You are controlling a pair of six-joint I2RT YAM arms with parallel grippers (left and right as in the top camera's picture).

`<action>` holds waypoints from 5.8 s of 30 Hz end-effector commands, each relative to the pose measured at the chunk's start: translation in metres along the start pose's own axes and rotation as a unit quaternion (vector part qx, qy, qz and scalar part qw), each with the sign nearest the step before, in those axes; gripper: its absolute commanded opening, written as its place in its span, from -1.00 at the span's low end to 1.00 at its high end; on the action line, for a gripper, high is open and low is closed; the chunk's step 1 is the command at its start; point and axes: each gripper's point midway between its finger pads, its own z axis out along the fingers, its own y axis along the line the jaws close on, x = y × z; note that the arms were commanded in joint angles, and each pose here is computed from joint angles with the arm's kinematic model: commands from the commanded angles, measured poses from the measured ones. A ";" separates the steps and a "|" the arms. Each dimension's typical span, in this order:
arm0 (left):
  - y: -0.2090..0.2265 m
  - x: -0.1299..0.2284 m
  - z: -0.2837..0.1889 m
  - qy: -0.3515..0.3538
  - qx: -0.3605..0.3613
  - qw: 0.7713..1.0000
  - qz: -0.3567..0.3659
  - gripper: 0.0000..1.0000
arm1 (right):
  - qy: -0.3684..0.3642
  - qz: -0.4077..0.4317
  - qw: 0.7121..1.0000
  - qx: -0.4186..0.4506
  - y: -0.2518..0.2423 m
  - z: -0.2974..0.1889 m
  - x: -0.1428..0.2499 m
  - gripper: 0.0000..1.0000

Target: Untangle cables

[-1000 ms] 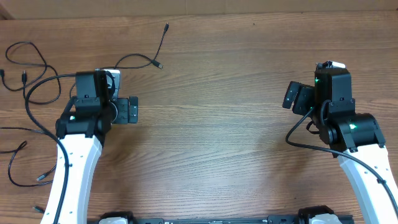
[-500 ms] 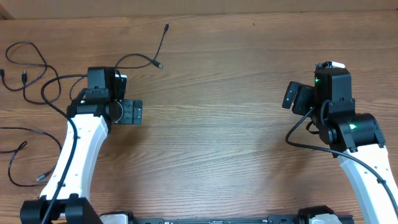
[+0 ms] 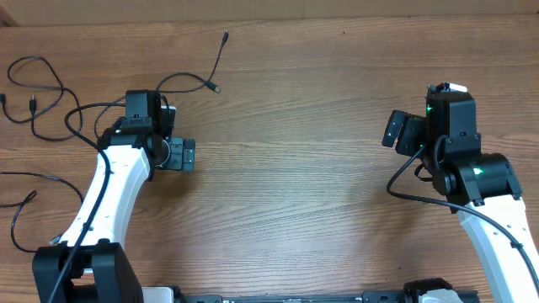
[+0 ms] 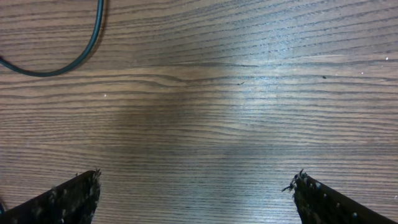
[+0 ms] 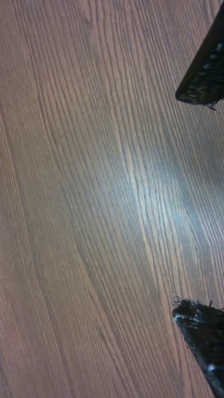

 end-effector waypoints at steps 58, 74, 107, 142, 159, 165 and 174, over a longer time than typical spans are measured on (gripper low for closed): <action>0.003 0.105 -0.141 -0.184 -0.013 0.983 -0.019 0.99 | 0.005 -0.002 1.000 0.002 -0.002 0.000 0.003 1.00; 0.003 0.105 -0.141 -0.184 -0.013 0.983 -0.019 0.99 | 0.001 -0.001 1.000 0.001 -0.002 -0.003 0.002 1.00; 0.003 0.105 -0.141 -0.184 -0.013 0.983 -0.019 0.99 | -0.442 0.053 0.876 -0.184 -0.021 -0.062 0.022 1.00; 0.003 0.105 -0.141 -0.184 -0.013 0.983 -0.019 0.99 | -0.403 -0.012 0.902 -0.154 -0.022 -0.024 0.076 1.00; 0.003 0.105 -0.141 -0.184 -0.013 0.983 -0.019 0.99 | -0.380 -0.012 0.913 -0.151 -0.023 -0.015 0.084 1.00; 0.003 0.105 -0.141 -0.184 -0.013 0.983 -0.019 0.99 | -0.380 -0.012 0.912 -0.151 -0.023 -0.015 0.084 1.00; 0.003 0.105 -0.141 -0.184 -0.013 0.983 -0.019 0.99 | -0.380 -0.012 0.912 -0.151 -0.023 -0.015 0.084 1.00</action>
